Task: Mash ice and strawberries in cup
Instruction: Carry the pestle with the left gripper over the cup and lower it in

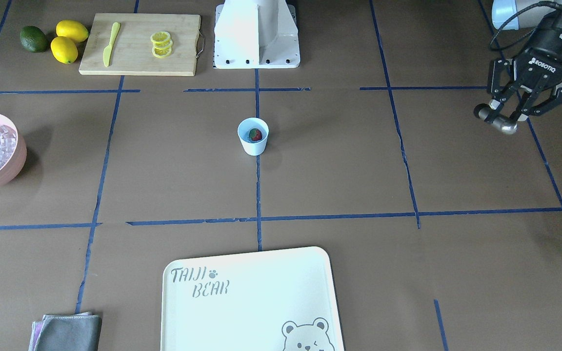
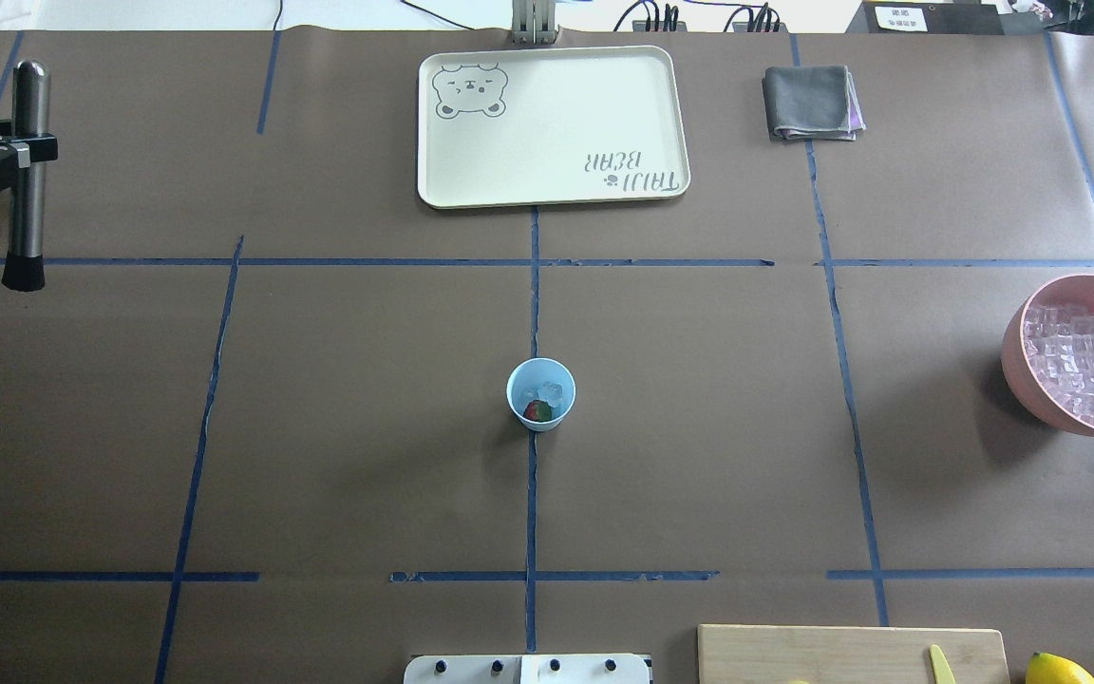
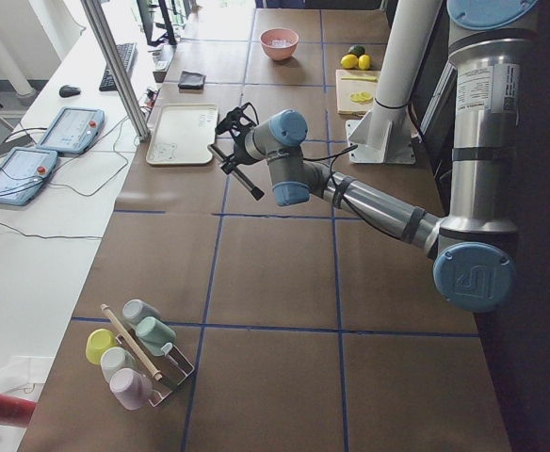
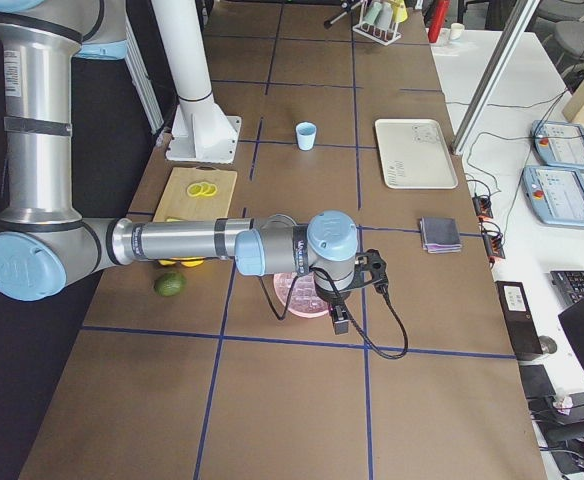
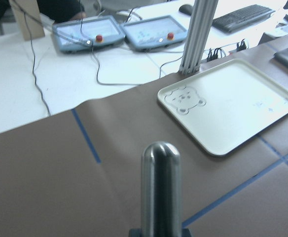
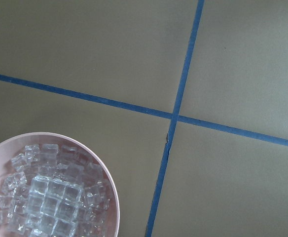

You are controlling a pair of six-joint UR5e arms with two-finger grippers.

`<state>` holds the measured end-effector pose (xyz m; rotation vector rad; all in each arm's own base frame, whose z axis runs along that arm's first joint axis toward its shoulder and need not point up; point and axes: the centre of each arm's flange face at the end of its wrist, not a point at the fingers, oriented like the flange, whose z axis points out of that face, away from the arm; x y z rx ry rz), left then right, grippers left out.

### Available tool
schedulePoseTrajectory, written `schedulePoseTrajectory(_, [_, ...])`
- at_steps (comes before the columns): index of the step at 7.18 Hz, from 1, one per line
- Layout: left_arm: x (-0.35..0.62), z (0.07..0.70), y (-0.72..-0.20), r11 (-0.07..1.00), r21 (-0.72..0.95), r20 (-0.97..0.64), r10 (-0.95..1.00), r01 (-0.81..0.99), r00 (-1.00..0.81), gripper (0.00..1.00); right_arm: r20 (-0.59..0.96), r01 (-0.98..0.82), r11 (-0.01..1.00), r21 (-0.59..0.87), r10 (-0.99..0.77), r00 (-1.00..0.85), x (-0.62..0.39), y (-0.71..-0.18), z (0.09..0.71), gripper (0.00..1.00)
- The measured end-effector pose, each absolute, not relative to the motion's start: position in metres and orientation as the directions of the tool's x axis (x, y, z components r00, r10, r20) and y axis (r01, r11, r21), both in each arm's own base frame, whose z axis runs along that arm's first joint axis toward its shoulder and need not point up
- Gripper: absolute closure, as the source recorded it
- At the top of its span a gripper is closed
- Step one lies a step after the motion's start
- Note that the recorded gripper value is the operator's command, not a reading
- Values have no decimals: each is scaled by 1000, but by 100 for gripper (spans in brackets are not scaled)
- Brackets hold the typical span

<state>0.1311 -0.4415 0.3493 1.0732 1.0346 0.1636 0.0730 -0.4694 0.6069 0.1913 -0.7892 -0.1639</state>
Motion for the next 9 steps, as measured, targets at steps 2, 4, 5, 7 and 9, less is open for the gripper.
schedulePoseTrajectory(2, [152,333,-424,367,811,-577,633,456,516,100,687,75,970,231,-217,693,73,-469,607,1])
schedulePoseTrajectory(4, [221,322,-405,254,765,-576,682,592,451,100,686,75,970,233,-218,694,73,-471,606,1])
schedulePoseTrajectory(5, [269,326,-404,223,719,-584,707,658,399,100,685,75,969,236,-220,695,73,-473,605,1])
schedulePoseTrajectory(7, [344,323,-412,178,624,-584,754,761,302,100,684,75,969,236,-220,696,73,-473,605,1])
schedulePoseTrajectory(9, [367,308,-411,156,571,-574,778,806,256,100,683,75,969,235,-220,697,73,-472,606,1])
